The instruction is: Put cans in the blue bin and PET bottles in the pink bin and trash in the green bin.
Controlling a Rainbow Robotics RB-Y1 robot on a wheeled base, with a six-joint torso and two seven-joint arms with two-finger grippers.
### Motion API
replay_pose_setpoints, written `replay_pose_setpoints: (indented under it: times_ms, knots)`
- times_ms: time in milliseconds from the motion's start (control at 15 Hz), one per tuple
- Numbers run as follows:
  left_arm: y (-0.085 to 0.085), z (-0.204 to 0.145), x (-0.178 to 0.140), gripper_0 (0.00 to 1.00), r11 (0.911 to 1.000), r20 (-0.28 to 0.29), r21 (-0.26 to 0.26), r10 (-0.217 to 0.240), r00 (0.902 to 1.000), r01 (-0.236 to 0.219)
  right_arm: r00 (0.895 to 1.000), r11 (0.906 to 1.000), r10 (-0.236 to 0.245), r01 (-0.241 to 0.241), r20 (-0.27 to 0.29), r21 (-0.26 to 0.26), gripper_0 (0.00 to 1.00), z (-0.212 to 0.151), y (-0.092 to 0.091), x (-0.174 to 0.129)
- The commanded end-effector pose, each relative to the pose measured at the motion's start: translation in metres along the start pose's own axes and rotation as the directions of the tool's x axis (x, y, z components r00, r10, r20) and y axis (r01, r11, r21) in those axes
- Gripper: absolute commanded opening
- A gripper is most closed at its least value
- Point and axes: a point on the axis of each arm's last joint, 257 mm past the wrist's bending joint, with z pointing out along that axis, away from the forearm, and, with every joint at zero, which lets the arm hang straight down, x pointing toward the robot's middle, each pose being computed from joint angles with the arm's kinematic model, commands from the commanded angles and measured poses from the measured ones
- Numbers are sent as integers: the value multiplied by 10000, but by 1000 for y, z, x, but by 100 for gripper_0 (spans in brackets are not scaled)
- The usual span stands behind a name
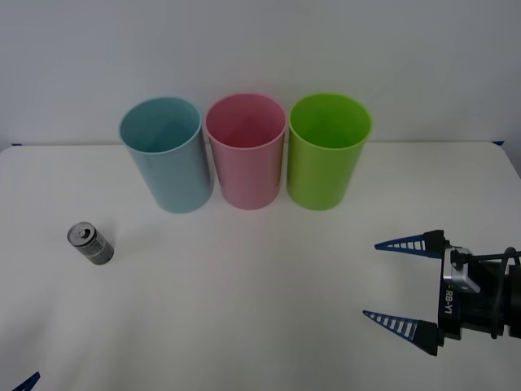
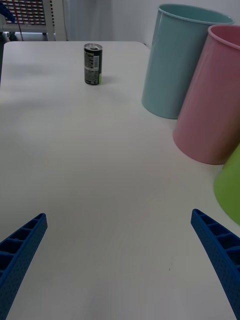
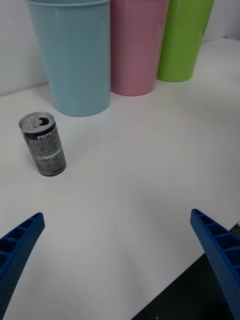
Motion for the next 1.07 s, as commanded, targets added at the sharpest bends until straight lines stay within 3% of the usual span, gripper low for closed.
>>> replay_pose_setpoints:
  times_ms: [67,200,400,533,733,1067]
  knots:
    - [0,0,0,100,10000,0,1,0,10000,0,10000,10000,0,0,0,0,100,0,0,0]
    - [11,-13,6,100,9993,-467,-221,275,9985,-286,10000,10000,0,0,0,0,100,0,0,0]
    - [7,-17,7,100,9992,-620,-86,377,9974,-383,10000,10000,0,0,0,0,100,0,0,0]
    - [5,-17,5,100,9991,-467,-69,407,9981,-411,10000,10000,0,0,0,0,100,0,0,0]
    - [9,-14,-1,100,9959,159,-287,861,9962,-856,10000,10000,0,0,0,0,100,0,0,0]
    - [12,-10,-9,100,9977,510,-326,608,9968,-592,10000,10000,0,0,0,0,100,0,0,0]
